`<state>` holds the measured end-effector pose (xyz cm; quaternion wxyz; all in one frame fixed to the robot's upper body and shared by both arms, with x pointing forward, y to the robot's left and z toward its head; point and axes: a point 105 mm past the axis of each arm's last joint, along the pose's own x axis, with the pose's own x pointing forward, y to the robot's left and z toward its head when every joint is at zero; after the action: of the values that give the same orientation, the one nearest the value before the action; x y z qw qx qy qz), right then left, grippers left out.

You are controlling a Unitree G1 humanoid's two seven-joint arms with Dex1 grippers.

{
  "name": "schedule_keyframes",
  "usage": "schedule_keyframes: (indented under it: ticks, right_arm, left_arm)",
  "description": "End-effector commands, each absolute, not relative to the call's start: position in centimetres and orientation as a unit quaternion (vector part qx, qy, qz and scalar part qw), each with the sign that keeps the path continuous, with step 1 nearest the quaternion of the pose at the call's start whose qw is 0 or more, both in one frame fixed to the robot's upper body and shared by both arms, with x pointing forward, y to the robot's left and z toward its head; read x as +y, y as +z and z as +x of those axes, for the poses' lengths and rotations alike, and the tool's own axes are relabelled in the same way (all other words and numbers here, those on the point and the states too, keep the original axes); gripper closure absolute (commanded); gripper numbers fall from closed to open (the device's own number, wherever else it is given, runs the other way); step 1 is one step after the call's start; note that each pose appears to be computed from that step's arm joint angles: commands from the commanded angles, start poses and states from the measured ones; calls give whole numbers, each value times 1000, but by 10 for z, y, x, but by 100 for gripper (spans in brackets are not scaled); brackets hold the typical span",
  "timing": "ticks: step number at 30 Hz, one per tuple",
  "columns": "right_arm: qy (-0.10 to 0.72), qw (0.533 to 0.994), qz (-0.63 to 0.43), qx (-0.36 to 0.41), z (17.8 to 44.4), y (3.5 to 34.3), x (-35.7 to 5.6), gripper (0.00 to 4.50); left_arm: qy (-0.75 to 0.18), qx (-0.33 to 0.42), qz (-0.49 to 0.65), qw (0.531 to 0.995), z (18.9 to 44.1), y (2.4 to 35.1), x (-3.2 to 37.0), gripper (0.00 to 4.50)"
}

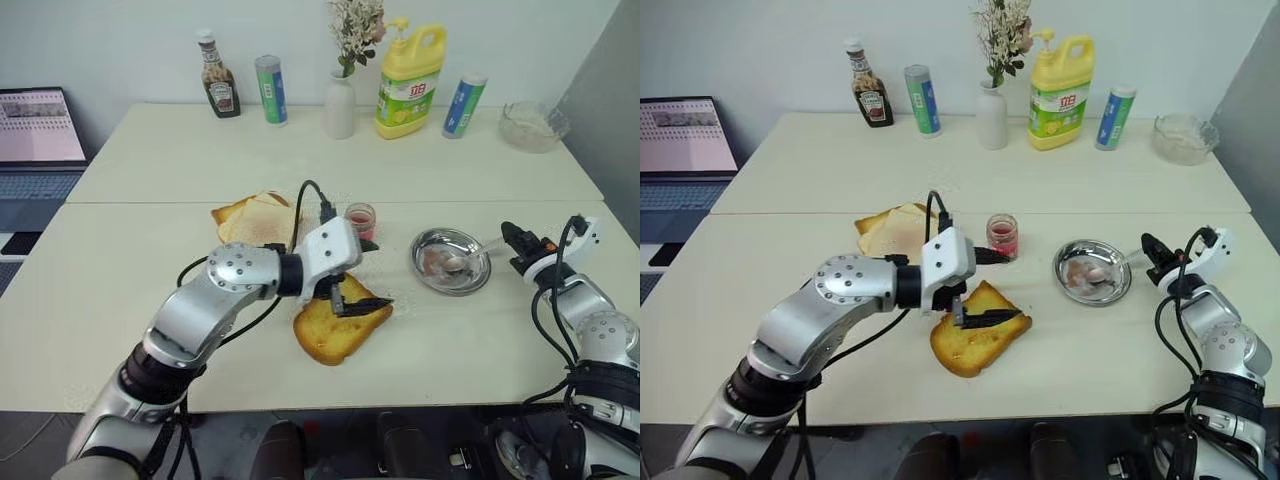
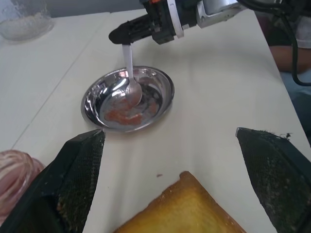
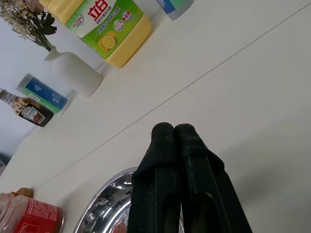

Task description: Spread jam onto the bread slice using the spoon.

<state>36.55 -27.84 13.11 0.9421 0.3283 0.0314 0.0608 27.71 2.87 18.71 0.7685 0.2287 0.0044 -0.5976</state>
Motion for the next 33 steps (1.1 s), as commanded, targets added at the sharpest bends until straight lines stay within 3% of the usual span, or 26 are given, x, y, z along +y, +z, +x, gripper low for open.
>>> schedule_keyframes:
  ticks: [1, 2, 6, 12, 16, 25, 29, 33]
  right_arm:
    - [45, 948, 314, 13, 363, 141, -293, 447]
    - [44, 948, 314, 14, 362, 140, -294, 447]
    - [53, 956, 288, 29, 361, 136, -292, 350]
    - [61, 970, 235, 26, 358, 138, -292, 133]
    - [71, 987, 140, 23, 354, 139, -288, 4]
    - [80, 995, 66, 11, 353, 138, -285, 4]
    - [43, 996, 31, -72, 351, 171, -296, 4]
    - [59, 992, 49, -104, 343, 194, -291, 4]
  left_arm:
    - [-597, -8, 238, 766, 276, 193, 21, 0]
    - [-598, -9, 239, 765, 275, 192, 21, 0]
    - [-598, -11, 241, 764, 276, 192, 21, 0]
    - [-596, -14, 243, 765, 278, 191, 20, 0]
    - [-593, -16, 251, 764, 280, 189, 20, 0]
    - [-594, -20, 251, 764, 281, 190, 19, 0]
    - [-581, -28, 252, 774, 286, 194, 21, 0]
    - [-539, -37, 259, 801, 298, 201, 42, 0]
